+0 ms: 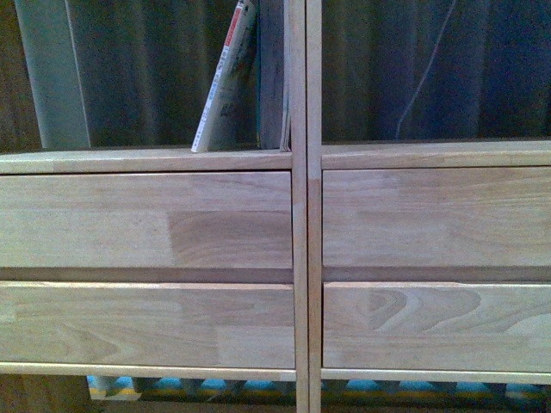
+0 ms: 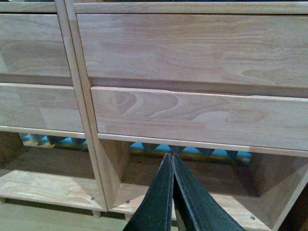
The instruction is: Organize books on shelf
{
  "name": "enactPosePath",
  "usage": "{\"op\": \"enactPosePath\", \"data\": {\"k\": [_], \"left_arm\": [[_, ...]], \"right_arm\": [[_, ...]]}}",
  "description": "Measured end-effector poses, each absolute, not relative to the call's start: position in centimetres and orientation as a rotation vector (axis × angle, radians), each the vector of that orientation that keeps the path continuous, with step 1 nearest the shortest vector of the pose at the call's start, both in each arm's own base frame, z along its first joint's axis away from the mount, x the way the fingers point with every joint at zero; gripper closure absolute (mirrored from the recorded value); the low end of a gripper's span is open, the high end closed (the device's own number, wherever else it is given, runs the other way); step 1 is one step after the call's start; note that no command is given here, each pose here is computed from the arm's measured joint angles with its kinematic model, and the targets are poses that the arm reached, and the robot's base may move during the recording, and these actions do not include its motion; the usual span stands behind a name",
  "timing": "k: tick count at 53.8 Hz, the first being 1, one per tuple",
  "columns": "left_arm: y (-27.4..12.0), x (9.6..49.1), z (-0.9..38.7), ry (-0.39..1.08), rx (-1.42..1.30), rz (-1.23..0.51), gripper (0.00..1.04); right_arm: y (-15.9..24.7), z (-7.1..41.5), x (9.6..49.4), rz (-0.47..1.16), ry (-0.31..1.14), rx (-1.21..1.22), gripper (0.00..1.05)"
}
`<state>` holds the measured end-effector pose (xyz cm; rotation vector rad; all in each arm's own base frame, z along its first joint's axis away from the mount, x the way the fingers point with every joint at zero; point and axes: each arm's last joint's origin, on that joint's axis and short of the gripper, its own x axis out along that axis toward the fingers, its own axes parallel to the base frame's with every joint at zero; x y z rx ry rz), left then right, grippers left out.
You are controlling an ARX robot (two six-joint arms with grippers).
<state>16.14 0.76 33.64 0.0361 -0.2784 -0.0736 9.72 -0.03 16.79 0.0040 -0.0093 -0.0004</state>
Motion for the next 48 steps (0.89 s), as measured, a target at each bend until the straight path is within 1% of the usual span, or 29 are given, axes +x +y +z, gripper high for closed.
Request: {"op": "enactPosePath", "data": {"k": [5,10,11,14,15,18,20,21,26,27,38,40,48], "left_arm": [[1.2,14.3,31.8,-0.239,0.021,-0.041,0.07],[1.2,12.6,29.9,-0.19,-0.006,-0.051,0.07],[1.1,12.1,29.6,-0.179,-0.004,-0.035,0.09],[0.5,10.8,28.5,-0.088,-0.018,0.005,0.19],[0.4,10.6,28.3,-0.074,-0.019,0.003,0.21],[0.1,9.8,26.8,-0.029,-0.015,-0.004,0.31],[0.1,9.7,26.1,-0.02,-0.014,0.001,0.38],[0.1,9.7,25.9,-0.016,-0.014,0.003,0.4],[0.0,9.9,24.0,0.008,-0.012,0.005,0.58],[0.1,9.9,23.8,0.009,-0.012,0.005,0.6],[0.0,9.8,21.6,0.004,-0.011,0.004,0.97],[0.0,9.8,21.3,0.005,-0.012,0.003,1.02],[0.0,9.8,20.2,0.007,-0.009,0.004,1.02]], "right_arm": [[0.0,16.8,9.7,0.0,-0.009,0.004,1.02],[0.0,16.8,9.7,0.0,-0.009,0.004,1.02],[0.0,16.8,9.7,-0.001,-0.009,0.004,1.02],[0.0,16.8,9.7,-0.001,-0.009,0.004,1.02],[0.0,16.8,9.7,0.0,-0.009,0.004,1.02],[0.0,16.8,9.7,-0.001,-0.009,0.004,1.02],[0.0,16.8,9.7,0.0,-0.01,0.004,1.02],[0.0,16.8,9.7,0.0,-0.01,0.004,1.02],[0.0,16.8,9.7,-0.001,-0.009,0.004,1.02],[0.0,16.8,9.7,-0.001,-0.009,0.004,1.02],[0.0,16.8,9.7,-0.001,-0.009,0.004,1.02],[0.0,16.8,9.7,-0.001,-0.009,0.004,1.02],[0.0,16.8,9.7,0.0,-0.009,0.004,1.02]]}}
